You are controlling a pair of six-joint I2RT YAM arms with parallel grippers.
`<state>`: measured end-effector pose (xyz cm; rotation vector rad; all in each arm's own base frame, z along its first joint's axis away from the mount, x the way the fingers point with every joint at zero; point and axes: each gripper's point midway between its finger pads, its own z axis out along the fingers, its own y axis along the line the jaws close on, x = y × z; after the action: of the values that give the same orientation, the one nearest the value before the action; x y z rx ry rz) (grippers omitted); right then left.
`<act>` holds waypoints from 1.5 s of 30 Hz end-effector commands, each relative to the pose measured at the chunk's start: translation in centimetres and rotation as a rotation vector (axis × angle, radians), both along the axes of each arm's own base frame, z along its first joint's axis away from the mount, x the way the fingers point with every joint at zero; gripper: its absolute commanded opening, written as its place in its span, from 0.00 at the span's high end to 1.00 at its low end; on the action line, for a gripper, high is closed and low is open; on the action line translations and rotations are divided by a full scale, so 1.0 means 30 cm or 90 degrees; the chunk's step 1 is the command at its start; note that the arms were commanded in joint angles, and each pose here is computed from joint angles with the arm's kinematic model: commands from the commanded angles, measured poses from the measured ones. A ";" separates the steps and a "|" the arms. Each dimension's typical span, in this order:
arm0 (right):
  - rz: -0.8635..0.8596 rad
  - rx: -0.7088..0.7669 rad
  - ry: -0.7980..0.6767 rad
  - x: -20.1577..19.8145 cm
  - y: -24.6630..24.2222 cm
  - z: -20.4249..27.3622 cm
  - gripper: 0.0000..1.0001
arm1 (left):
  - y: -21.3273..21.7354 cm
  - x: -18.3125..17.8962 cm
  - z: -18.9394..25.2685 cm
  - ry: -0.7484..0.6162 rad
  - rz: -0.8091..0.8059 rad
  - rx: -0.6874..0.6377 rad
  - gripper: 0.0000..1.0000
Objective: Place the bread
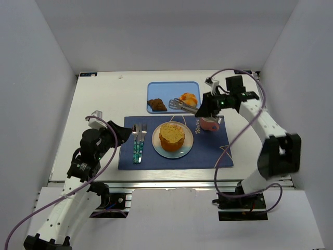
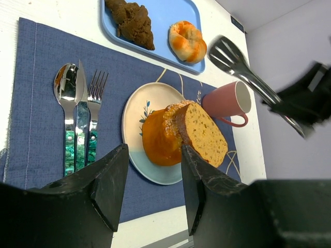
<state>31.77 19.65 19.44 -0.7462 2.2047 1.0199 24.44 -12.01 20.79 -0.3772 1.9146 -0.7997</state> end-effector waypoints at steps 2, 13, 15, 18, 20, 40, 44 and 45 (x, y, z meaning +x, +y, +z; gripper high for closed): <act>-0.038 0.047 0.074 0.153 0.102 -0.017 0.54 | -0.002 0.006 0.004 -0.006 0.000 -0.002 0.45; -0.054 0.007 0.052 0.346 0.206 -0.124 0.43 | 0.022 -0.010 0.000 0.001 0.021 0.003 0.45; -0.058 -0.005 0.042 0.363 0.210 -0.133 0.43 | 0.020 -0.011 -0.006 0.004 0.018 0.005 0.45; -0.046 -0.020 0.032 0.369 0.234 -0.152 0.43 | 0.016 -0.008 -0.010 0.006 0.016 0.004 0.45; -0.035 -0.032 0.026 0.374 0.246 -0.172 0.42 | 0.016 -0.003 -0.016 0.009 0.015 0.007 0.45; -0.007 -0.137 -0.028 0.376 0.313 -0.246 0.47 | 0.028 -0.015 -0.003 0.005 0.024 0.010 0.45; -0.008 -0.121 -0.043 0.380 0.317 -0.199 0.73 | 0.031 -0.016 0.002 0.003 0.027 0.010 0.45; -0.010 -0.115 -0.045 0.381 0.316 -0.185 0.75 | 0.031 -0.017 0.002 0.003 0.027 0.010 0.45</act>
<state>42.00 28.65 10.60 -0.8222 2.3543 0.7922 23.97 -11.38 20.45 -0.4016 1.9220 -0.7701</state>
